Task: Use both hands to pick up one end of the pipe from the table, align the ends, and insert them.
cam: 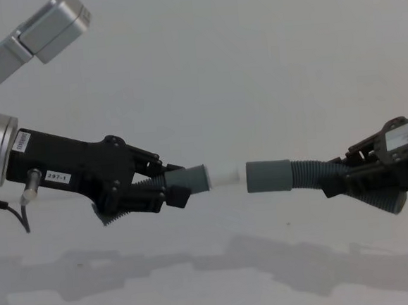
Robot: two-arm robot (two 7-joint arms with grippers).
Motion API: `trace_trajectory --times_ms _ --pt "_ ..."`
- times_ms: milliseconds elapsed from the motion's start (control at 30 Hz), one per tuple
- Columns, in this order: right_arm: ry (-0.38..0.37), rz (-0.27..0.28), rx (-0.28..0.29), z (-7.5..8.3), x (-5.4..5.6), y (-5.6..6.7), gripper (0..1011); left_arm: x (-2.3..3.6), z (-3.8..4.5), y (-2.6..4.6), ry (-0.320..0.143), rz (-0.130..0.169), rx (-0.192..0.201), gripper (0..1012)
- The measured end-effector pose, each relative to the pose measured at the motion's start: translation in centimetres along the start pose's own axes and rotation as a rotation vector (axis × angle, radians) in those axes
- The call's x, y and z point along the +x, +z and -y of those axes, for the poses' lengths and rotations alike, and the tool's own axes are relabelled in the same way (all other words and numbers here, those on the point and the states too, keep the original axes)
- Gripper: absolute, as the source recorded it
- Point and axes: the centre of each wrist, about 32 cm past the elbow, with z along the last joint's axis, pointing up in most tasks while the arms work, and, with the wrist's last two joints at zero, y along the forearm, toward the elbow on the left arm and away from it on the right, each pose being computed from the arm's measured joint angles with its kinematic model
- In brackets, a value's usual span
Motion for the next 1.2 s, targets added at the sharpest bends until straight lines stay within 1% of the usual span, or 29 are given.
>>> trace_trajectory --times_ms 700,1200 --pt "-0.004 0.002 0.001 -0.8 0.3 0.5 283 0.27 -0.31 -0.07 -0.013 -0.006 0.005 360" --pt "0.000 0.008 0.007 -1.6 0.4 0.9 283 0.43 -0.54 -0.07 -0.014 -0.009 -0.001 360"
